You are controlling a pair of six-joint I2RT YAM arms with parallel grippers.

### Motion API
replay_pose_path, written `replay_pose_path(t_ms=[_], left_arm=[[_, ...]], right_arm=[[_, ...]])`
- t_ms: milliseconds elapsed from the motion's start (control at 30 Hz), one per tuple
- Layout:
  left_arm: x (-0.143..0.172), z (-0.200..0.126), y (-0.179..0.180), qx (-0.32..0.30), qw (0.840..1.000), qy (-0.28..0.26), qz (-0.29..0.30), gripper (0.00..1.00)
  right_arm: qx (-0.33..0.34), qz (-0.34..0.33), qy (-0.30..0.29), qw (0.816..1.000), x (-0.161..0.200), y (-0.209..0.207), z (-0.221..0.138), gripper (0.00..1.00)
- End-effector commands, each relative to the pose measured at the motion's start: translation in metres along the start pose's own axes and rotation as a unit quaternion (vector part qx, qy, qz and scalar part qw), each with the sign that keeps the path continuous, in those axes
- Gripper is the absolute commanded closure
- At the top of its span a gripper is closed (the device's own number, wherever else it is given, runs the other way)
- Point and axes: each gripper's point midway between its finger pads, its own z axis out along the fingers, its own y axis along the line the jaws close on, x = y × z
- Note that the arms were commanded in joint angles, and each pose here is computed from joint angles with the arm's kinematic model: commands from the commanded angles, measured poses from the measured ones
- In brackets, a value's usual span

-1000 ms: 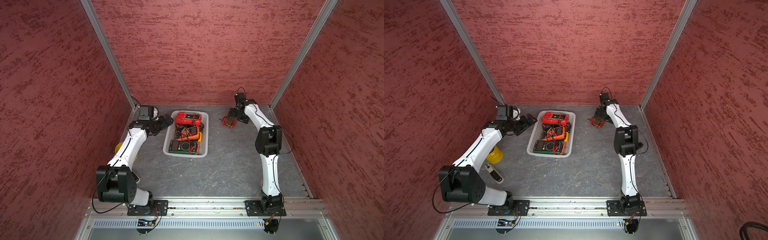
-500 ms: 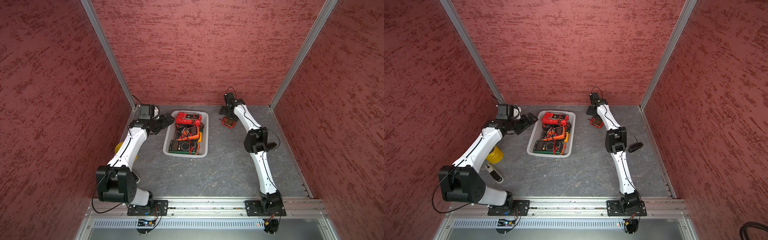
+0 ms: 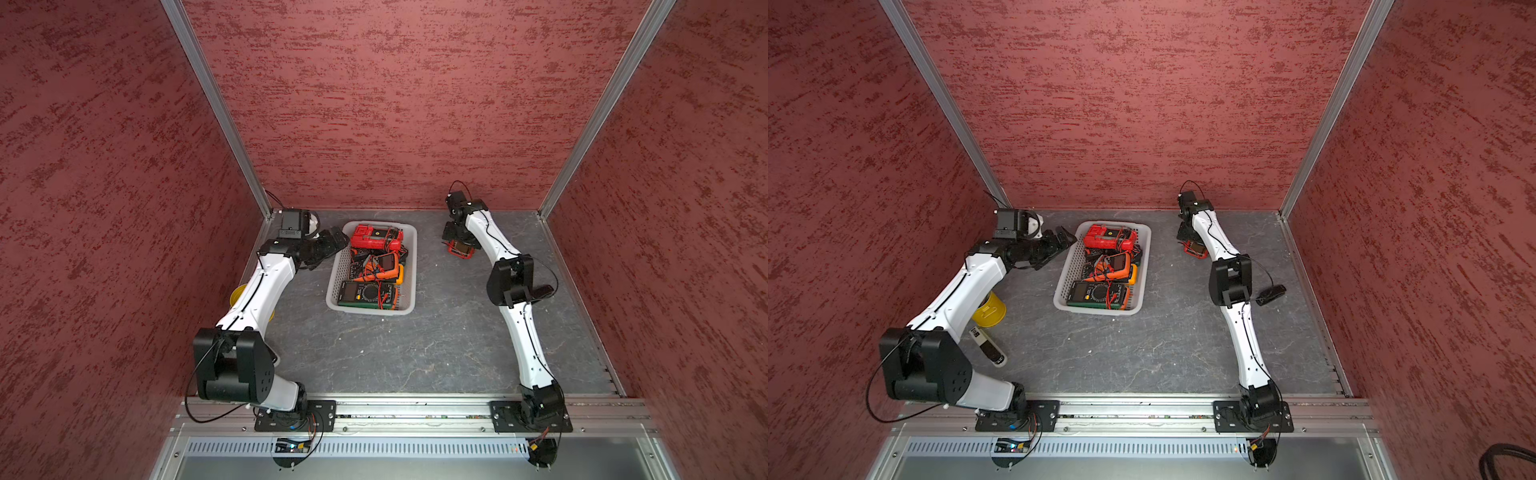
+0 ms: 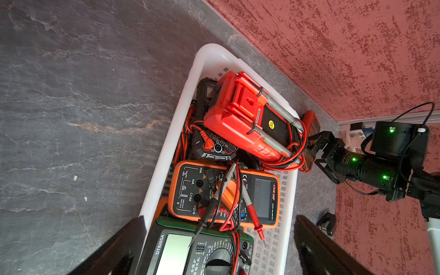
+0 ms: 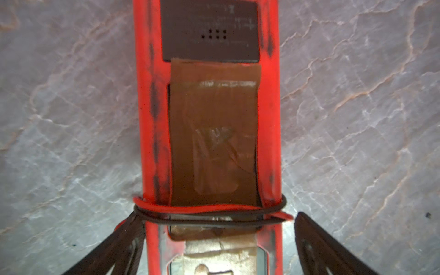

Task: Put the multimeter into the basket
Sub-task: Pick up the multimeter from the center of the board.

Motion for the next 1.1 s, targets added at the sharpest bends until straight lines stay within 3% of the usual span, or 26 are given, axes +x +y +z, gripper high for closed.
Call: replay_pose_path(t_ms=[0, 200, 633, 767, 833, 900, 933, 1000, 1067], left_arm=[[-0.007, -0.004, -0.006, 0.005, 1.000, -0.013, 0.012, 0.00], [-0.006, -0.006, -0.003, 0.001, 1.000, -0.014, 0.010, 0.00], [-0.007, -0.009, -0.003, 0.000, 1.000, -0.017, 0.009, 0.00], [-0.007, -0.010, -0.002, -0.002, 1.000, -0.017, 0.008, 0.00], [-0.006, -0.009, 0.000, -0.004, 1.000, -0.017, 0.008, 0.00], [-0.006, -0.010, -0.001, -0.003, 1.000, -0.017, 0.008, 0.00], [-0.006, -0.010, -0.001, -0.002, 1.000, -0.017, 0.008, 0.00], [-0.006, -0.009, -0.001, -0.002, 1.000, -0.017, 0.008, 0.00], [-0.006, -0.009, -0.001, -0.002, 1.000, -0.018, 0.008, 0.00]], right_arm=[[0.002, -0.007, 0.020, 1.000, 0.007, -0.014, -0.012, 0.01], [-0.058, 0.013, 0.032, 0.998, 0.008, -0.020, -0.013, 0.01], [-0.089, -0.016, 0.075, 0.993, 0.019, -0.025, 0.025, 0.02], [-0.088, -0.032, 0.079, 0.993, 0.021, -0.027, 0.029, 0.12], [-0.080, -0.042, 0.077, 0.993, 0.021, -0.030, 0.029, 0.31], [-0.075, -0.053, 0.077, 0.993, 0.022, -0.032, 0.029, 0.38], [-0.072, -0.056, 0.079, 0.993, 0.023, -0.034, 0.030, 0.32], [-0.070, -0.062, 0.083, 0.992, 0.025, -0.035, 0.031, 0.06], [-0.075, -0.067, 0.088, 0.991, 0.027, -0.033, 0.034, 0.05]])
